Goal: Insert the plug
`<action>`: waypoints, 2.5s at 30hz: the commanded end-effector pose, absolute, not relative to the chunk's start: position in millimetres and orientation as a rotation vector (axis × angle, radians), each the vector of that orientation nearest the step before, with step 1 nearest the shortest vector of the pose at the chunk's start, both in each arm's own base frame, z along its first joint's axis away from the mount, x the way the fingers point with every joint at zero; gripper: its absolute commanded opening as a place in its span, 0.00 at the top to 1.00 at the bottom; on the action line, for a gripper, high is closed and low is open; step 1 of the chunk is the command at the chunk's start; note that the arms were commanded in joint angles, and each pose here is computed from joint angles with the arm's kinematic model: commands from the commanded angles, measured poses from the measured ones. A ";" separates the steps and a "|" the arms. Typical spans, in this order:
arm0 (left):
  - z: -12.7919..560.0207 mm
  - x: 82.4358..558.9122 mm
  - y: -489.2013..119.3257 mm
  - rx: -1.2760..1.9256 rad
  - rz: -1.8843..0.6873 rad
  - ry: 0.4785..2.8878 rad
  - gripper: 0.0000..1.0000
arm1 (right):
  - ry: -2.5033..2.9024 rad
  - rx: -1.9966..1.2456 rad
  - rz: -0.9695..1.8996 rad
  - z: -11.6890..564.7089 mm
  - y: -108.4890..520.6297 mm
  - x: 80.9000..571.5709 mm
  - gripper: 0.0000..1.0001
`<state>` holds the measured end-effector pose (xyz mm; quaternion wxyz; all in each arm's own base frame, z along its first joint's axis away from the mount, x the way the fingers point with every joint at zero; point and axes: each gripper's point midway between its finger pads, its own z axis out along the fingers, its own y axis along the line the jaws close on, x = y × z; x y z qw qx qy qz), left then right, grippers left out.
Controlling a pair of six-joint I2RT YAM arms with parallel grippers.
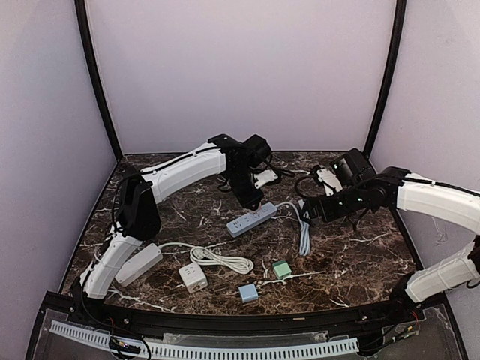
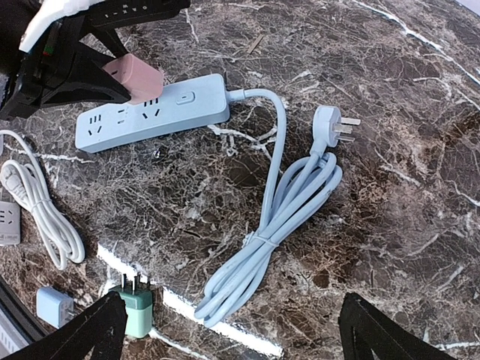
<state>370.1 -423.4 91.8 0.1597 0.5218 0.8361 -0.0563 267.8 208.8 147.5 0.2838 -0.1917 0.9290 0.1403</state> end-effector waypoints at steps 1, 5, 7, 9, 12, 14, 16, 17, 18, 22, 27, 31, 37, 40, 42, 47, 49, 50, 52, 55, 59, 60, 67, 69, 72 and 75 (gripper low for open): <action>95.7 364.7 -425.2 1.520 -0.153 2.376 0.99 | 2.473 -0.516 0.360 145.0 204.9 268.7 0.01; 95.3 366.7 -421.8 1.520 -0.107 2.374 0.99 | 2.474 -0.520 0.348 143.1 202.6 267.6 0.01; 97.7 366.2 -418.3 1.531 -0.076 2.370 0.99 | 2.473 -0.522 0.343 142.4 201.7 267.3 0.01; 101.1 365.0 -416.0 1.539 -0.061 2.365 0.99 | 2.474 -0.522 0.337 141.7 200.7 267.0 0.01; 99.5 363.7 -412.1 1.546 -0.042 2.373 0.99 | 2.473 -0.523 0.335 140.6 200.1 266.6 0.01; 99.2 363.3 -410.5 1.550 -0.029 2.374 0.99 | 2.472 -0.525 0.335 140.9 200.4 266.9 0.01; 100.8 362.7 -410.3 1.551 -0.032 2.374 0.99 | 2.469 -0.528 0.333 141.6 200.2 267.2 0.01; 100.7 362.1 -410.4 1.551 -0.032 2.375 0.99 | 2.468 -0.528 0.330 141.6 199.8 267.3 0.01; 100.4 361.5 -410.6 1.550 -0.038 2.378 0.99 | 2.467 -0.531 0.325 141.4 199.5 267.5 0.01; 101.3 357.9 -416.0 1.533 -0.075 2.386 0.99 | 2.467 -0.541 0.318 140.5 199.6 268.4 0.01; 102.5 349.0 -421.1 1.532 -0.102 2.398 0.99 | 2.466 -0.547 0.312 140.4 199.7 269.1 0.01; 102.0 339.3 -422.8 1.549 -0.095 2.406 0.99 | 2.468 -0.555 0.300 138.8 200.0 271.0 0.01; 95.4 339.0 -407.2 1.561 0.018 2.427 0.99 | 2.465 -0.564 0.289 138.6 201.5 274.6 0.01; 95.1 344.2 -400.8 1.546 0.073 2.426 0.99 | 2.467 -0.568 0.285 137.8 201.7 275.0 0.01; 97.6 350.3 -399.4 1.527 0.093 2.414 0.99 | 2.469 -0.569 0.286 137.0 201.6 274.9 0.01; 100.7 363.5 -398.7 1.502 0.082 2.394 0.99 | 2.474 -0.574 0.282 134.4 200.8 273.7 0.01; 99.8 366.0 -394.3 1.494 0.072 2.411 0.99 | 2.474 -0.575 0.281 133.9 200.6 273.2 0.01; 100.5 365.8 -392.9 1.493 0.071 2.415 0.99 | 2.474 -0.577 0.282 133.7 200.4 272.9 0.01; 100.5 364.3 -388.8 1.492 0.068 2.428 0.99 | 2.473 -0.577 0.282 133.6 200.2 272.4 0.01; 101.2 362.7 -385.0 1.491 0.057 2.438 0.99 | 2.473 -0.583 0.278 131.9 199.6 272.0 0.01; 103.4 362.5 -398.0 1.480 -0.030 2.423 0.99 | 2.472 -0.600 0.265 129.6 199.6 273.1 0.01; 104.7 363.0 -400.5 1.475 -0.047 2.420 0.99 | 2.467 -0.603 0.261 130.1 199.4 273.8 0.01; 111.8 362.3 -414.2 1.431 -0.143 2.421 0.99 | 2.464 -0.606 0.252 126.3 197.8 274.0 0.01; 117.3 365.2 -413.6 1.413 -0.129 2.414 0.99 | 2.463 -0.611 0.252 125.9 198.3 273.6 0.01; 121.2 367.5 -412.8 1.409 -0.116 2.404 0.99 | 2.460 -0.612 0.249 125.5 198.1 274.1 0.01; 121.4 367.7 -411.3 1.415 -0.105 2.403 0.99 | 2.461 -0.614 0.245 123.8 198.0 274.9 0.01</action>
